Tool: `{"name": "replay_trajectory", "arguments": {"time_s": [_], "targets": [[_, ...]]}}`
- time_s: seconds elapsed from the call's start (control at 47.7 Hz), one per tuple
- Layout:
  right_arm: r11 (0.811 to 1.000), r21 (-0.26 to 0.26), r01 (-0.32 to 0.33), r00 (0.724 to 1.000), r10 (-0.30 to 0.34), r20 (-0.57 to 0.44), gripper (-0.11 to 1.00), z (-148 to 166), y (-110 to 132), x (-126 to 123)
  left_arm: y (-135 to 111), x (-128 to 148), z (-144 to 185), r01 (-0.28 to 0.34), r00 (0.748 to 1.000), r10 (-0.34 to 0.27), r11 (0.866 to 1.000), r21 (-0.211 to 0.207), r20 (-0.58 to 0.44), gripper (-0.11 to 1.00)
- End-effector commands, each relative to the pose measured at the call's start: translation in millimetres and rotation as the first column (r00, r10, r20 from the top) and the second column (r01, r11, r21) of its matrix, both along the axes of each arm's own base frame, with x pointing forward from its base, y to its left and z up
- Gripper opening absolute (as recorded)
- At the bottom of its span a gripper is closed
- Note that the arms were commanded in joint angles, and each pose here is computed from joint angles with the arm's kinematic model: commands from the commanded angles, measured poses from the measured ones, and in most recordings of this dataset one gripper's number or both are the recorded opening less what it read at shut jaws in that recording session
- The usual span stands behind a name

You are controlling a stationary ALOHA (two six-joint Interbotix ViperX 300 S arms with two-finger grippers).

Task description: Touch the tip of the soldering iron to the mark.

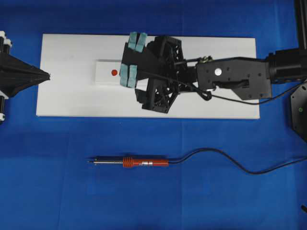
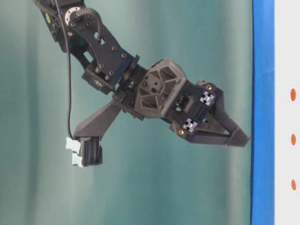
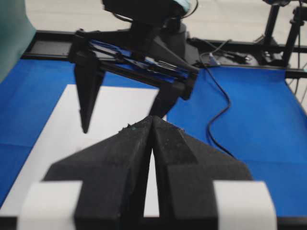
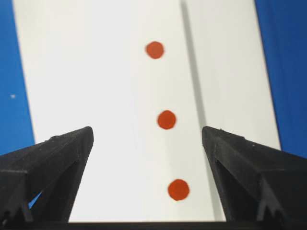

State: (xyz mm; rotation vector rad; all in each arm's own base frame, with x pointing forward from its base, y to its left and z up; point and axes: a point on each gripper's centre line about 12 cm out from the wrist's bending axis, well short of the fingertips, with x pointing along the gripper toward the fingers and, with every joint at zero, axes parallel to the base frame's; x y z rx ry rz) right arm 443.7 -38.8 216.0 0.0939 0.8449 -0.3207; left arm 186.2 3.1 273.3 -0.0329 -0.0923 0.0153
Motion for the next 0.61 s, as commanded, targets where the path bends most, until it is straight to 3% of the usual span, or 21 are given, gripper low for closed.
{"name": "replay_trajectory", "arguments": {"time_s": [0.0,0.189,0.336,0.587], "targets": [[1.0,-0.002,-0.007,0.998,0.007,0.064,0.88,24,1,-6,0,2,3,0.002,1.0,-0.002,1.0,0.002,0.006,0.0],[1.0,-0.004,-0.023,0.99,0.023,0.142,0.86,50,2,-38,0,2,3,0.002,1.0,-0.002,1.0,0.002,0.005,0.0],[0.999,0.001,-0.04,0.971,0.039,0.236,0.86,66,1,-78,0,2,4,0.002,1.0,-0.002,1.0,0.002,0.009,0.0],[0.996,0.001,-0.088,0.913,0.08,0.399,0.85,76,6,-146,0,2,3,0.002,1.0,-0.002,1.0,0.003,0.006,0.0]]}}
